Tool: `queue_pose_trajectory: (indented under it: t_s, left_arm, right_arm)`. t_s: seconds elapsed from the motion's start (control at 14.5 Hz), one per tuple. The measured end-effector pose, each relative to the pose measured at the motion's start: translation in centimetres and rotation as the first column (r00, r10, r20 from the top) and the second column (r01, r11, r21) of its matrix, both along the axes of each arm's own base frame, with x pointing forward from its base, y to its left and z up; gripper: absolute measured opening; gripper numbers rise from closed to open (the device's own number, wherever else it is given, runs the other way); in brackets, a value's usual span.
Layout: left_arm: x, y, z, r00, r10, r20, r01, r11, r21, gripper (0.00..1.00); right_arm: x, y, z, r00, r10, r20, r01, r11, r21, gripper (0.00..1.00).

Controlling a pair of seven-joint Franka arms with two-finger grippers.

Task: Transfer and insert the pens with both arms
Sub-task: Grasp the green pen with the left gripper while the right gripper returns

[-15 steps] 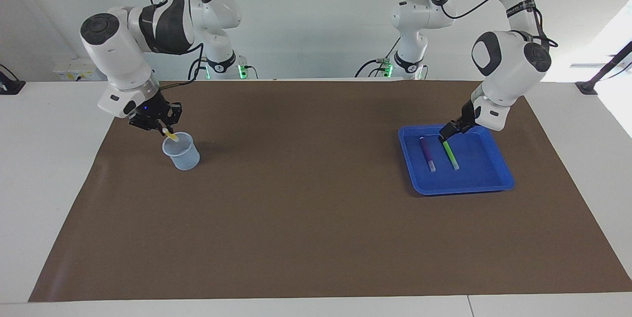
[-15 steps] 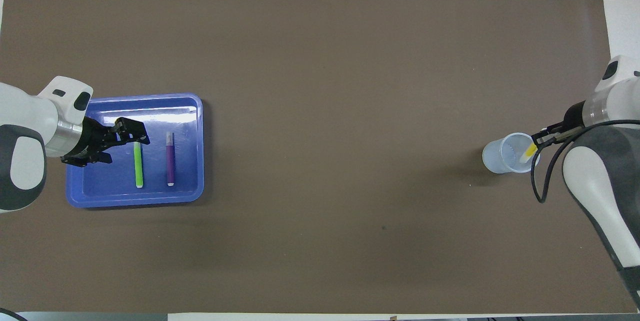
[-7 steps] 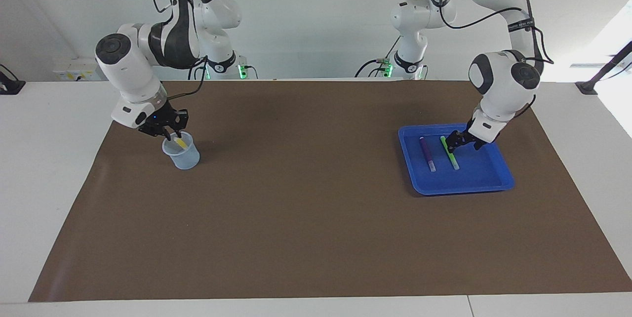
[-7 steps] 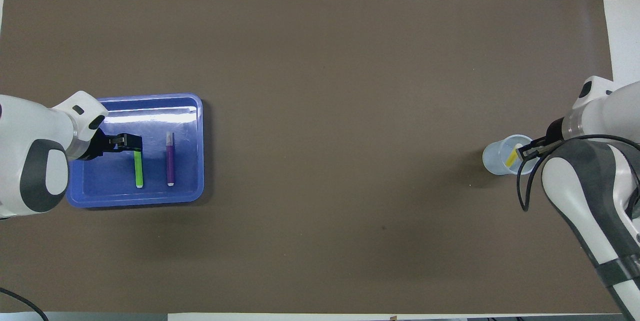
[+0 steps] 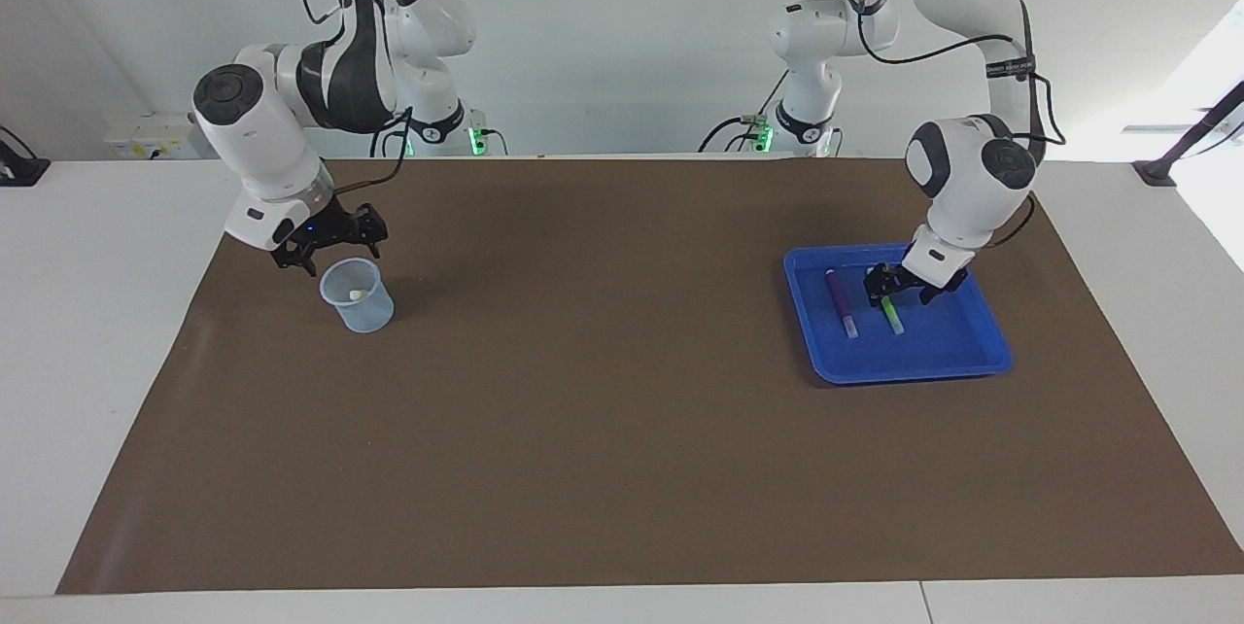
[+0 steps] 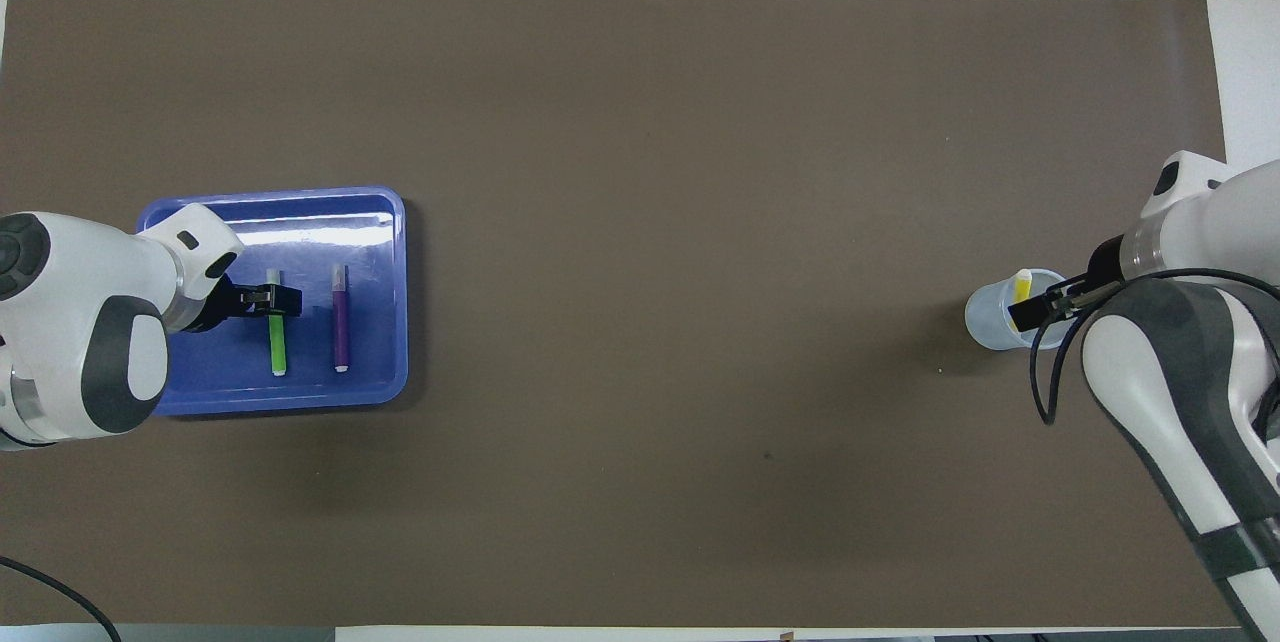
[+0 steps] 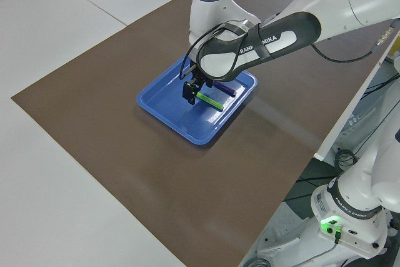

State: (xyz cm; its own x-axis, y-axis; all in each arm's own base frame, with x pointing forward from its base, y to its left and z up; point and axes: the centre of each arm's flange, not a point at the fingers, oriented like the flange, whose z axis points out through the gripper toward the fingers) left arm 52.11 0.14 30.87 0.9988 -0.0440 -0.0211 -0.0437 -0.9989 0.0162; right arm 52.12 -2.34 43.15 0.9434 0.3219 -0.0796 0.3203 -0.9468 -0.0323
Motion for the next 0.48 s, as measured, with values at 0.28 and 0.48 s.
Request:
queue_pose_trajectory:
  t_s: [0.28, 0.48]
  left_arm:
    - [0.0, -0.2, -0.5, 1.000, -0.005, -0.007, 0.004, 1.000, -0.001, 0.78]
    - [0.0, -0.2, -0.7, 1.000, -0.005, -0.011, 0.005, 1.000, -0.001, 0.49]
  right_arm:
    - [0.8, 3.2, 4.9, 0.999, -0.038, -0.004, 0.038, 0.983, 0.180, 1.00]
    - [1.0, 6.3, 7.0, 0.989, -0.144, -0.023, 0.142, 0.922, 0.359, 1.00]
